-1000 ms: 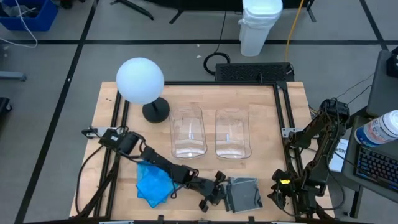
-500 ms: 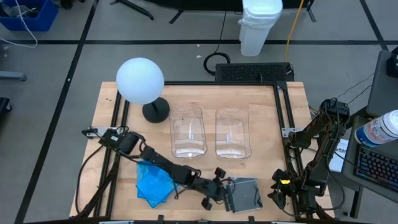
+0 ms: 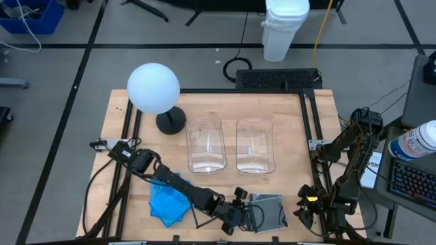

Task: Pick & place jewel cases by type
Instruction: Put the black CD case into the right transparent bin

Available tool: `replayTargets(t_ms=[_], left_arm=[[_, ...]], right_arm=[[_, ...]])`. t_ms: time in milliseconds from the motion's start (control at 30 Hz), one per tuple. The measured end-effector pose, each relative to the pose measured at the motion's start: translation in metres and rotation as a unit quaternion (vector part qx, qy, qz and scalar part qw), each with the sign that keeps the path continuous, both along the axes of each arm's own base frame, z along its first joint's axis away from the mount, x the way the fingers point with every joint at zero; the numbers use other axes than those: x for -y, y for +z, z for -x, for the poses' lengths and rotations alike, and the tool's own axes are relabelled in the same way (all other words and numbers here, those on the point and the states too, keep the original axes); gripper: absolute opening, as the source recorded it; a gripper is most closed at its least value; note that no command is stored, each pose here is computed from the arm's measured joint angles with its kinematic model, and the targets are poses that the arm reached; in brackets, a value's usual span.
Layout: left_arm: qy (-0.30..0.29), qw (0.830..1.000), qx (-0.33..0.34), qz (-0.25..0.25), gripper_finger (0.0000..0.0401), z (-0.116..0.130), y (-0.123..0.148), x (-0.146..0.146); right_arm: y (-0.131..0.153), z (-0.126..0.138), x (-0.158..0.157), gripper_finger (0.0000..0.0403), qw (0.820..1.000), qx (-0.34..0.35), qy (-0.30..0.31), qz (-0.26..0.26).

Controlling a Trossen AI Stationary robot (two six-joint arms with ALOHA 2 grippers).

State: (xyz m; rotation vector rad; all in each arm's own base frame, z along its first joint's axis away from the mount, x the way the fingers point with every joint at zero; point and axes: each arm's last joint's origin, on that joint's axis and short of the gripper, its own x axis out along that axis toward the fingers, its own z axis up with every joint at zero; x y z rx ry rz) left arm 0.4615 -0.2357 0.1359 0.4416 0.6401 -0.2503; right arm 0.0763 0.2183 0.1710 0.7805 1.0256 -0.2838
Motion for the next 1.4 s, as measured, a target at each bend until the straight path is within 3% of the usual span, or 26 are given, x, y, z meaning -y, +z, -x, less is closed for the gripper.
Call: replayTargets(t_ms=[400, 1200, 1400], left_arm=[[0.013, 1.0, -0.014, 0.016, 0.0044, -0.007, -0.001, -0.016], [0.001, 1.0, -0.006, 0.031, 0.0044, -0.011, 0.001, -0.02], [-0.008, 0.999, -0.004, 0.031, 0.0044, -0.015, -0.018, -0.019]], right_arm=[[0.0, 0.0, 0.0, 0.0242, 1.0, 0.001, 0.003, 0.002], [0.0, 0.0, 0.0, 0.0242, 1.0, 0.002, 0.005, 0.005], [0.0, 0.0, 0.001, 0.0242, 1.0, 0.002, 0.006, 0.009]])
